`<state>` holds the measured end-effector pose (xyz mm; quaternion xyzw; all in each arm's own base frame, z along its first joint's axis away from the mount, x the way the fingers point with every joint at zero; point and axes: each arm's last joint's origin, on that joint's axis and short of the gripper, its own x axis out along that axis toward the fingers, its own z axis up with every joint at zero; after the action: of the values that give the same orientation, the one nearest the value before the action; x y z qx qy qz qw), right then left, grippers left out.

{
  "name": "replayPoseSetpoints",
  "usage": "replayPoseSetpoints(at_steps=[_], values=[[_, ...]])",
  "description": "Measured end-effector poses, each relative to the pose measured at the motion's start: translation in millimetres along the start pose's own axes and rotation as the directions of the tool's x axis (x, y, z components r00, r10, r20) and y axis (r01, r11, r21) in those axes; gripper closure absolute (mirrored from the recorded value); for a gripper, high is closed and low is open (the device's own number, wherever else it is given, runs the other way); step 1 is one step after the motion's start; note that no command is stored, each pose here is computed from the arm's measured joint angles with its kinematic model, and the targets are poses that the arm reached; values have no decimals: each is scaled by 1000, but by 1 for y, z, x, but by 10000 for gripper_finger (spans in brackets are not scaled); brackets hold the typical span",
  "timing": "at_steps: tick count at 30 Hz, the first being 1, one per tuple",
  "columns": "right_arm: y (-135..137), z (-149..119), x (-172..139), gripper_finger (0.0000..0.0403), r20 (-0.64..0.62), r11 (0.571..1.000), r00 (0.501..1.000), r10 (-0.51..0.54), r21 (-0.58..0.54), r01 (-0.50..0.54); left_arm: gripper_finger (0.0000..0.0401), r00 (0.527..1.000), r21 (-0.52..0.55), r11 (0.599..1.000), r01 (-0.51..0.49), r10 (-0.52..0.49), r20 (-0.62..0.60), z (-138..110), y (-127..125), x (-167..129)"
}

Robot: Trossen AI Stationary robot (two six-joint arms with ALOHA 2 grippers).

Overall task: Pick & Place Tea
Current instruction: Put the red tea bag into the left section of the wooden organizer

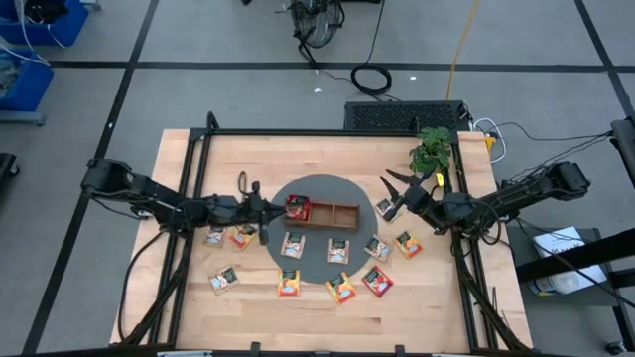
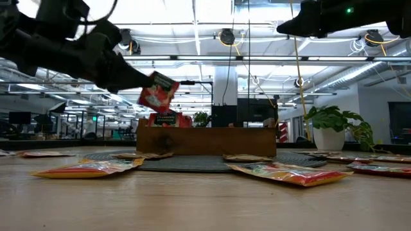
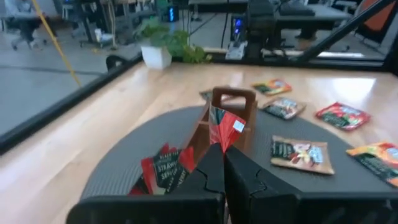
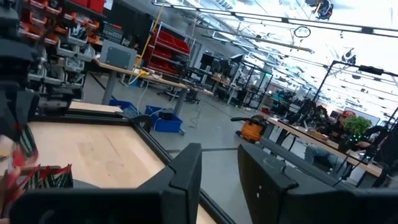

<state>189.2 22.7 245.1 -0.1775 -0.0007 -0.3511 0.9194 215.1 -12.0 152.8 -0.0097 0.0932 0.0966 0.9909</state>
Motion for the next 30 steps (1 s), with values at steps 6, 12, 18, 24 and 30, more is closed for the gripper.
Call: replayPoseSetpoints(at_steps=[6, 12, 18, 24, 30], values=[[0, 0, 0, 312, 0, 1000, 1000, 0, 0, 0, 401, 999, 58, 998, -17, 19, -29, -2, -8, 28], [0, 0, 0, 312, -1, 1000, 1000, 0, -1, 0, 401, 997, 61, 998, -33, 37, -71, -12, -6, 42], [0, 0, 0, 312, -1, 1000, 1000, 0, -2, 0, 401, 996, 43, 999, -23, 27, -86, -16, -8, 43], [0, 0, 0, 312, -1, 1000, 1000, 0, -3, 0, 387, 996, 18, 1000, -9, 10, -89, -16, -10, 42], [0, 0, 0, 312, -1, 1000, 1000, 0, -4, 0, 323, 996, -60, 998, -37, 32, -88, -16, -10, 42]])
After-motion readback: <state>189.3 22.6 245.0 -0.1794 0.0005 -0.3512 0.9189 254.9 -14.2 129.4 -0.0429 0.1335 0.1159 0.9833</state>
